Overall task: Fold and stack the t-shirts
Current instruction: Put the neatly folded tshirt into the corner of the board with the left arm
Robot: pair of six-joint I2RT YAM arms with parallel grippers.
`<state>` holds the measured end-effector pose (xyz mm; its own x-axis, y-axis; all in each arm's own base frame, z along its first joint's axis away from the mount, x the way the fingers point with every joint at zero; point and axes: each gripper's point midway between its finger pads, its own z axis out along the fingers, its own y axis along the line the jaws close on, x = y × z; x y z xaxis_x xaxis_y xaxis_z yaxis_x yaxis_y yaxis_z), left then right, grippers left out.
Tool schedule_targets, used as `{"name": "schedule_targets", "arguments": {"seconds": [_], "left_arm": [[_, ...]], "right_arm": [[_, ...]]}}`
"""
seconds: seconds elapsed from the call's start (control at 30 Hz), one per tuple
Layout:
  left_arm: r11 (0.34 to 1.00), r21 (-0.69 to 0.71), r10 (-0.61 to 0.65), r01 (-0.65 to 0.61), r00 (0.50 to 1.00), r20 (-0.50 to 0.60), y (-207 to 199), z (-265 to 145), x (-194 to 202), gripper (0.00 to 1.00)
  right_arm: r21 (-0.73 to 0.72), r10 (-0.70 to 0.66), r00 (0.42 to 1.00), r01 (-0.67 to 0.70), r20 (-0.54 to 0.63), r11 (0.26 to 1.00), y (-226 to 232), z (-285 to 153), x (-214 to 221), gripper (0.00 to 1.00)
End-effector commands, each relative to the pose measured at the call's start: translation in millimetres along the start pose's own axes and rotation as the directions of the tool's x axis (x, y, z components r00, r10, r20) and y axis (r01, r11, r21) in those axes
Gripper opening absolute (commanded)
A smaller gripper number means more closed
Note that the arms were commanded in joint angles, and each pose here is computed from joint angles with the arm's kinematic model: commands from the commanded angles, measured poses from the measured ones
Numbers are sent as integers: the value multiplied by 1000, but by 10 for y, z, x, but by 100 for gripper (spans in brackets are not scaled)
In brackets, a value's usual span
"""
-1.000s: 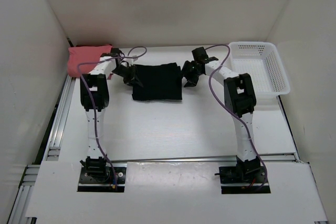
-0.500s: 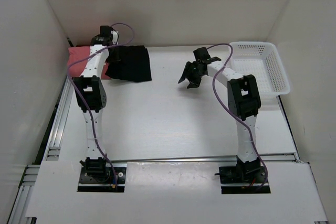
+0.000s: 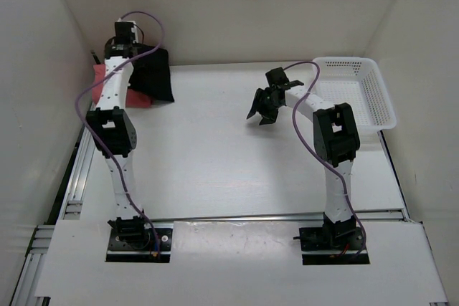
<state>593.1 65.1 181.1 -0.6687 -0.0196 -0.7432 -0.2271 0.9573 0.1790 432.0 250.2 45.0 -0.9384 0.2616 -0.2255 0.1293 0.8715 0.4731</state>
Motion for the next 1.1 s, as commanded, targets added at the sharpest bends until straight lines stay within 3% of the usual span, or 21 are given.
{"name": "schedule_targets", "arguments": {"seconds": [0.0,0.2,0.5,0.67,0.7,0.9,1.07], "left_arm": [[992,-61,-95,112,968,231,619,-722,-764,10],[981,-105,-133,164,958,254,1062,-773,-797,10],[966,-183,-174,183,983,64,1525,109,-45,10],[945,-252,-187,208,977,104,1732,356,-96,73],[941,-262,-188,216,974,127,1763,353,-161,78],[917,-317,-190,241,964,184,1903,206,-309,84],[935,-283,-166,215,968,188,1629,-105,-398,89]], "right_arm": [[-7,-41,999,41,32,999,56,-214,-29,63],[-1,-49,998,49,25,999,45,-173,-39,63],[-5,-59,998,59,15,998,104,-148,-107,63],[-8,-66,998,66,4,998,107,-135,-96,63],[-13,-68,998,68,11,998,132,-150,-122,63],[-28,-99,995,99,17,995,243,-202,-78,63],[-26,-104,995,105,6,994,273,-241,-22,63]]}}
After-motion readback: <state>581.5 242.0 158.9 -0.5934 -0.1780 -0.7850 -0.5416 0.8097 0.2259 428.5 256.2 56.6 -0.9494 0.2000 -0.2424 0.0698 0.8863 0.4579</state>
